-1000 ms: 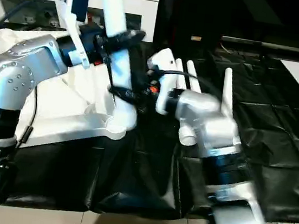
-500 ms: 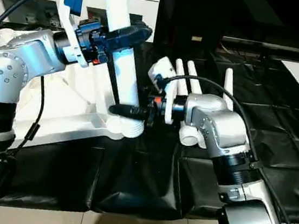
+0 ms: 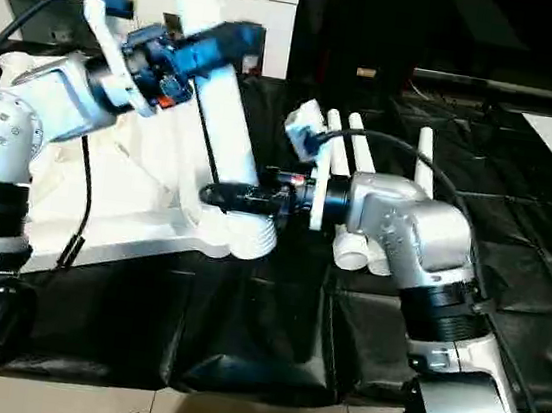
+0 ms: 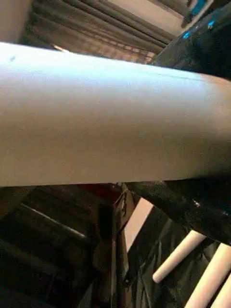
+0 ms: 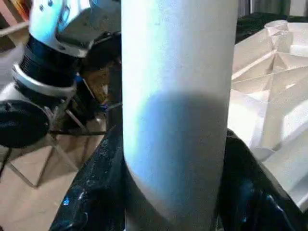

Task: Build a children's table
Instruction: Pick table leg

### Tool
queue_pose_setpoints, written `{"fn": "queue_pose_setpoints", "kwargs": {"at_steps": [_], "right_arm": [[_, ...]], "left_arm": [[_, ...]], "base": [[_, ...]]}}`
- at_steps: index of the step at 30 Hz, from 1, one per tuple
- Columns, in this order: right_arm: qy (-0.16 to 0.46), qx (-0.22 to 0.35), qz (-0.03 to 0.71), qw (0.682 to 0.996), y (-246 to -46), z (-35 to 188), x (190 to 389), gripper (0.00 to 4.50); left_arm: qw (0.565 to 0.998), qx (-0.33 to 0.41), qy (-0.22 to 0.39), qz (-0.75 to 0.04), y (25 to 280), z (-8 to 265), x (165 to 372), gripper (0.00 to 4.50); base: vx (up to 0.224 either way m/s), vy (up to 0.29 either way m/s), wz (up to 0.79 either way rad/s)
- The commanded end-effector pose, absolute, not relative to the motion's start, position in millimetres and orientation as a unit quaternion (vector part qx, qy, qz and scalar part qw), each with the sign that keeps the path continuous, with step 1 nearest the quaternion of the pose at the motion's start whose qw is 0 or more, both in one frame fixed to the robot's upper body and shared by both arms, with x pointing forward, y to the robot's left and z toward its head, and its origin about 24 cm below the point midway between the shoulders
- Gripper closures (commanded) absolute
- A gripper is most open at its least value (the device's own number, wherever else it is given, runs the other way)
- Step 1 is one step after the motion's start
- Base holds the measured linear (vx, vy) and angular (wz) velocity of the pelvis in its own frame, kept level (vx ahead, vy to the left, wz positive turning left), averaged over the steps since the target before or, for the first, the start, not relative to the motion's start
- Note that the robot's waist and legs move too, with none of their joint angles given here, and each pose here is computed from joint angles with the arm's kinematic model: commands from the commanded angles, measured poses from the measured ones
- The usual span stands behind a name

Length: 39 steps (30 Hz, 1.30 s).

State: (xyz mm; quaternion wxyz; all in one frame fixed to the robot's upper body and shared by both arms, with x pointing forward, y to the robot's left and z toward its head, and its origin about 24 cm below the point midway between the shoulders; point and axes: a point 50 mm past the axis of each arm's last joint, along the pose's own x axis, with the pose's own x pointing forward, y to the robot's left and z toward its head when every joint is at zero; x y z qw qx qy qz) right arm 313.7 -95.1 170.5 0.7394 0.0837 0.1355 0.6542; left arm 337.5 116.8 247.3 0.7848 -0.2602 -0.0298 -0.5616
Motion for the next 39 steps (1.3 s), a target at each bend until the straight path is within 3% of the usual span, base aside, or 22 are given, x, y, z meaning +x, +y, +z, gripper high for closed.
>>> {"fn": "queue_pose_setpoints", "kwargs": {"at_steps": [1,5,7,11,15,19,22,31,35,39], "right_arm": [[0.089,0.096,0.694,0.708,-90.2,191.5,304.3,2.59],[0.096,0.086,0.688,0.714,-88.6,188.6,303.4,2.62],[0.094,0.078,0.678,0.724,-87.6,186.8,304.9,2.62],[0.083,0.031,0.635,0.768,-83.2,178.6,312.8,2.63],[0.064,-0.024,0.542,0.837,-71.8,167.5,329.4,2.63],[0.044,-0.063,0.495,0.865,-57.6,157.7,333.3,2.63],[0.027,-0.086,0.461,0.883,-48.8,152.6,336.4,2.63],[0.014,-0.078,0.383,0.92,-41.3,145.0,345.7,2.63],[0.007,-0.081,0.367,0.927,-42.1,143.4,349.0,2.63],[0.007,-0.08,0.358,0.93,-42.5,141.9,350.7,2.63]], "left_arm": [[0.796,-0.256,-0.021,-0.549,118.1,245.1,341.3,2.73],[0.807,-0.239,-0.019,-0.54,117.0,241.2,343.9,2.73],[0.821,-0.227,-0.02,-0.524,117.3,240.0,346.6,2.17],[0.845,-0.21,-0.019,-0.49,119.7,238.4,352.8,1.69],[0.899,-0.139,-0.017,-0.416,118.6,231.7,359.0,1.57],[0.92,-0.1,-0.029,-0.378,107.0,227.9,356.9,1.14],[0.931,-0.135,-0.035,-0.338,100.5,230.5,359.4,1.13],[0.964,-0.165,-0.054,-0.203,107.4,232.2,366.3,1.13],[0.954,-0.221,-0.055,-0.193,110.8,236.8,364.7,1.13],[0.947,-0.247,-0.064,-0.194,112.3,241.1,363.6,1.6]], "base": [[0.0,0.0,0.0],[0.0,0.0,0.0],[0.0,0.0,0.0],[0.0,0.0,0.0],[0.0,0.0,0.0],[0.0,0.0,0.0],[0.0,0.0,0.0],[0.0,0.0,0.0],[0.0,0.0,0.0],[0.0,0.0,0.0]]}}
